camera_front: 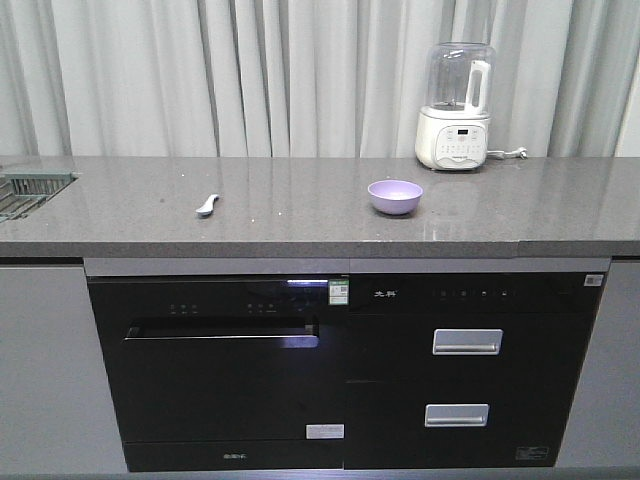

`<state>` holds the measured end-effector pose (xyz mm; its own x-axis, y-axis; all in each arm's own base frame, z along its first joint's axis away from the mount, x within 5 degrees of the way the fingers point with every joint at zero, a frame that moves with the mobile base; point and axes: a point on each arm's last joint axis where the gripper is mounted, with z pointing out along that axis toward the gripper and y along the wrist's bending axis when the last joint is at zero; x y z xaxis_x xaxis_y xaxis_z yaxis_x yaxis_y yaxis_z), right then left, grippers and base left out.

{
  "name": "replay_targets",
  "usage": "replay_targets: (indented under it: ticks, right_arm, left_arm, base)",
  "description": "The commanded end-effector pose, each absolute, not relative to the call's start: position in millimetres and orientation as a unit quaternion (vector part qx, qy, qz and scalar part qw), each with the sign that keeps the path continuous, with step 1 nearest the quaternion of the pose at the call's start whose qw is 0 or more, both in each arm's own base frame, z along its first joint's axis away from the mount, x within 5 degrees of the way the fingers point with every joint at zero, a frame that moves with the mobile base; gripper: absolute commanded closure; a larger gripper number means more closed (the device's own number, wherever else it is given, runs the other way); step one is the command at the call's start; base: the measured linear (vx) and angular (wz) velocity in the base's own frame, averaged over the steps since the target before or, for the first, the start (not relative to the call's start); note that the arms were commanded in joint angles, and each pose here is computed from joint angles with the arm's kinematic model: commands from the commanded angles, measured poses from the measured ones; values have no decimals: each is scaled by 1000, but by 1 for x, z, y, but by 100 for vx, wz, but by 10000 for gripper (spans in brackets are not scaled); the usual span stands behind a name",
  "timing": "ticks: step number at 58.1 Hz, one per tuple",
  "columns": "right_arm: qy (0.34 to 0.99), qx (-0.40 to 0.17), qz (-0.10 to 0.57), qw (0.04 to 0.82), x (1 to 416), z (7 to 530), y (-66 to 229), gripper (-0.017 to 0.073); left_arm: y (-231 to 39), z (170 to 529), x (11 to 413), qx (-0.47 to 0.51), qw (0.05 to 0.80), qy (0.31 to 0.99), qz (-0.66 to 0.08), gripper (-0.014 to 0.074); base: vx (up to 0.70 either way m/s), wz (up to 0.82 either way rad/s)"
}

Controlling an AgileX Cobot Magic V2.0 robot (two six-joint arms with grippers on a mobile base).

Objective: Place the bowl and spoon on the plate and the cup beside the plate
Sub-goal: 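Drive the base toward the counter with the lavender bowl and spoon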

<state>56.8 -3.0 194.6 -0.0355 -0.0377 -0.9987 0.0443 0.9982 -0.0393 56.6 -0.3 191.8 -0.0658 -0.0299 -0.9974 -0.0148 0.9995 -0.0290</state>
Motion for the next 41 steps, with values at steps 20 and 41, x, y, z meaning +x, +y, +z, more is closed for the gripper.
replay_targets:
  ticks: [20,41]
  right_arm:
    - [688,-3,-33,725,56,197,-2,568]
    - [688,-3,-33,725,56,197,-2,568]
  left_arm:
    - [1,191,57,-27,709,705,-4,599]
    - [1,191,57,-27,709,705,-4,599]
  base:
    - [0,0]
    - [0,0]
